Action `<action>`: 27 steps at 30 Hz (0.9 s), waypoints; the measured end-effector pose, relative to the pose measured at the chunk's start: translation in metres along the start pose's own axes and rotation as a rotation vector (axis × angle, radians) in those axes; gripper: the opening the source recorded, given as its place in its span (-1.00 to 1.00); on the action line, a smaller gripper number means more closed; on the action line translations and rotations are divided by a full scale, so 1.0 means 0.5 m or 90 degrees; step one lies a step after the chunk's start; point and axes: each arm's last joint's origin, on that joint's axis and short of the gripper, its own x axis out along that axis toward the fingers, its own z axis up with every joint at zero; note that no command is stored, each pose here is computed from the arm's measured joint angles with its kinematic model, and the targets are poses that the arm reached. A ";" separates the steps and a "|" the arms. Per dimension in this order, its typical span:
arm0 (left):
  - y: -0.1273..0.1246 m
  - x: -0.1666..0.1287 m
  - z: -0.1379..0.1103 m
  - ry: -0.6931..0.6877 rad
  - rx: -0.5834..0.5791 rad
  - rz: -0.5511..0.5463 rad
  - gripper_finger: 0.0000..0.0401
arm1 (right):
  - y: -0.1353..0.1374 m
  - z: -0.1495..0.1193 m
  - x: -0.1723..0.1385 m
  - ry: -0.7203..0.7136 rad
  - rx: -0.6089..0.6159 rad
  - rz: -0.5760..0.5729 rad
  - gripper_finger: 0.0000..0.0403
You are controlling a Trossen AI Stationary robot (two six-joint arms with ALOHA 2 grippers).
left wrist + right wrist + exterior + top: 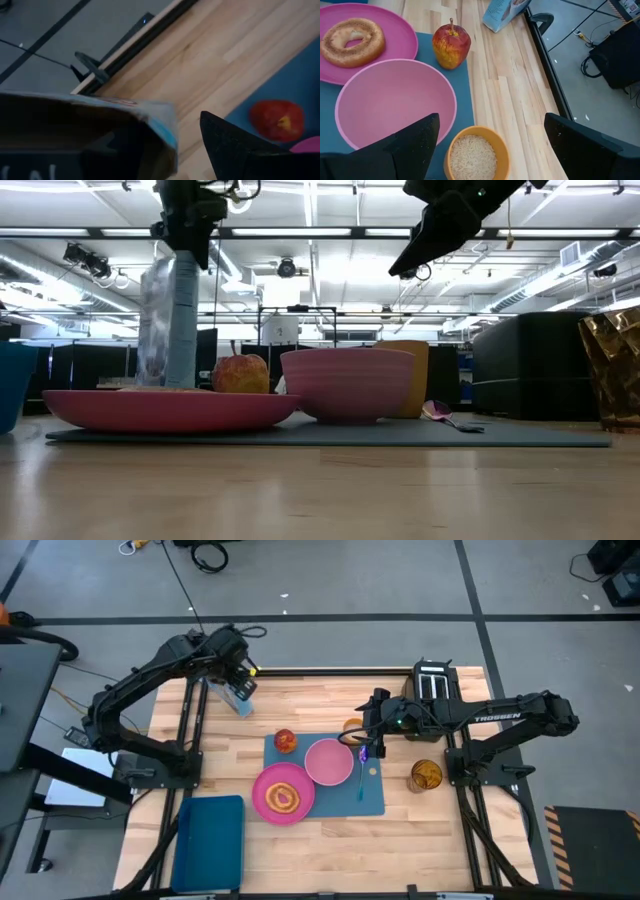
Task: Arrange a breakfast setting
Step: Pour the cereal from the blue cereal box into the pink bowl
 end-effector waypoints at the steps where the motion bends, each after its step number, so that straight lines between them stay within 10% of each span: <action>1: -0.001 0.007 -0.004 0.008 0.004 0.002 -0.04 | 0.000 0.000 0.000 0.001 0.000 0.000 0.83; 13: -0.008 0.044 -0.020 0.043 0.044 0.004 -0.94 | 0.000 0.000 0.000 -0.001 0.000 0.000 0.83; 27: 0.025 -0.120 0.039 -0.127 -0.073 -0.032 -0.98 | -0.001 0.051 0.024 -0.152 -0.071 -0.058 0.74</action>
